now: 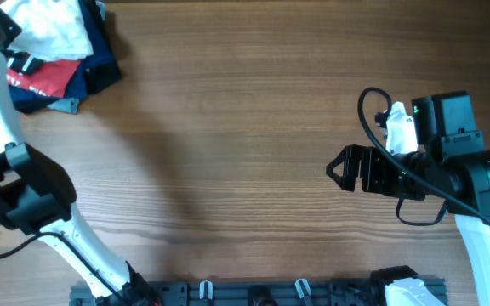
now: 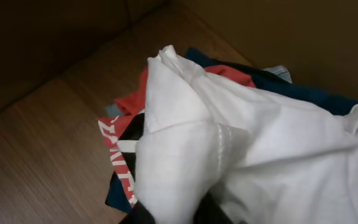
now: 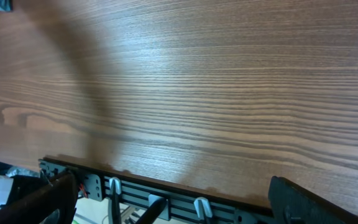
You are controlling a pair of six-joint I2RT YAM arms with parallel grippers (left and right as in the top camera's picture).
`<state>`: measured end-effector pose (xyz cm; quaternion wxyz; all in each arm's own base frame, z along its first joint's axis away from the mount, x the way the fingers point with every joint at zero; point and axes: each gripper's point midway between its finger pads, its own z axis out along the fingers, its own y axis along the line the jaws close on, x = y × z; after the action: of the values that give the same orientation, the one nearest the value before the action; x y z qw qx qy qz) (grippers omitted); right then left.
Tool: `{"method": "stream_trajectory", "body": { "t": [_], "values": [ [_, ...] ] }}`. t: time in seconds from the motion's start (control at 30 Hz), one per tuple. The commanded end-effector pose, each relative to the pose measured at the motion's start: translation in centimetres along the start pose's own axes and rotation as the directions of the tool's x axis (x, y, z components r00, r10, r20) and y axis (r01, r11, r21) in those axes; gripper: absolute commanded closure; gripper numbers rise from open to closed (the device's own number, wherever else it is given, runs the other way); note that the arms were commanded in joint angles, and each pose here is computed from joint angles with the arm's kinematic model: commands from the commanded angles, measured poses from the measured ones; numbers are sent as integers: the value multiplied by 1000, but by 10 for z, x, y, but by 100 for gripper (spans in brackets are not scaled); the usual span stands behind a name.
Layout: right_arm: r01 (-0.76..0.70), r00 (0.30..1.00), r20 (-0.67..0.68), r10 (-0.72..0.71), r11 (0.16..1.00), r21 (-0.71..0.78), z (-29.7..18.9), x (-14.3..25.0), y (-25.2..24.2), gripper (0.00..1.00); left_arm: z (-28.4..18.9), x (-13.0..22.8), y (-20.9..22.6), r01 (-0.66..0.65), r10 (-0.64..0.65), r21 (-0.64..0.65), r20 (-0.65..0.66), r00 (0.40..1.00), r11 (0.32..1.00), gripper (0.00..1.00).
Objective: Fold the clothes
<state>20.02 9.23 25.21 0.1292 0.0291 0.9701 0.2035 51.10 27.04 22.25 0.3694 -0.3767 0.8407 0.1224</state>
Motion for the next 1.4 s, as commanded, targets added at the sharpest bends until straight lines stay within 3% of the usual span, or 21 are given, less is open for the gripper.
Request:
{"method": "stream_trajectory", "body": {
  "t": [0.0,0.03,0.07,0.3,0.4,0.47,0.53,0.6,0.63,0.9,1.13,1.27,1.37],
  "values": [
    [-6,1000,6,6,1000,8,0,-1,-2,1,-13,-12,9,38,-39,22,11,999,999,60],
    [-6,1000,5,6,1000,8,0,-1,-2,1,-13,-11,9,37,-38,22,7,999,999,27],
    [-7,1000,3,7,1000,9,0,-1,-2,1,-13,-10,9,37,-37,23,3,999,999,22],
    [-8,1000,-1,8,1000,11,0,0,-2,1,-40,-28,3,74,-78,67,57,995,995,15],
    [-7,1000,4,7,1000,9,0,-1,-2,1,-73,-47,2,157,-169,117,108,980,981,27],
    [-7,1000,4,7,1000,9,0,-1,-2,1,-96,-58,-15,145,-175,220,127,976,965,33],
    [-7,1000,5,7,1000,8,0,-1,-2,1,-114,-63,-41,115,-168,337,133,977,934,57],
    [-14,1000,6,14,1000,5,0,-2,-1,0,-118,-62,-60,90,-154,394,133,979,915,90],
    [-19,1000,6,19,1000,5,0,-2,-1,1,-111,-58,-68,83,-144,399,126,981,913,96],
    [-33,999,3,33,999,6,0,-1,-1,1,14,8,-86,110,-93,370,-64,994,923,96],
    [-35,999,-1,35,999,8,0,0,-2,1,106,76,-38,313,-193,335,-347,918,889,96],
    [-35,999,-1,35,999,8,0,0,-2,1,104,77,-31,371,-200,398,-409,890,839,96],
    [-36,999,-4,36,999,6,0,1,-1,1,68,49,-55,379,-157,571,-399,903,728,96]
  ]
}}
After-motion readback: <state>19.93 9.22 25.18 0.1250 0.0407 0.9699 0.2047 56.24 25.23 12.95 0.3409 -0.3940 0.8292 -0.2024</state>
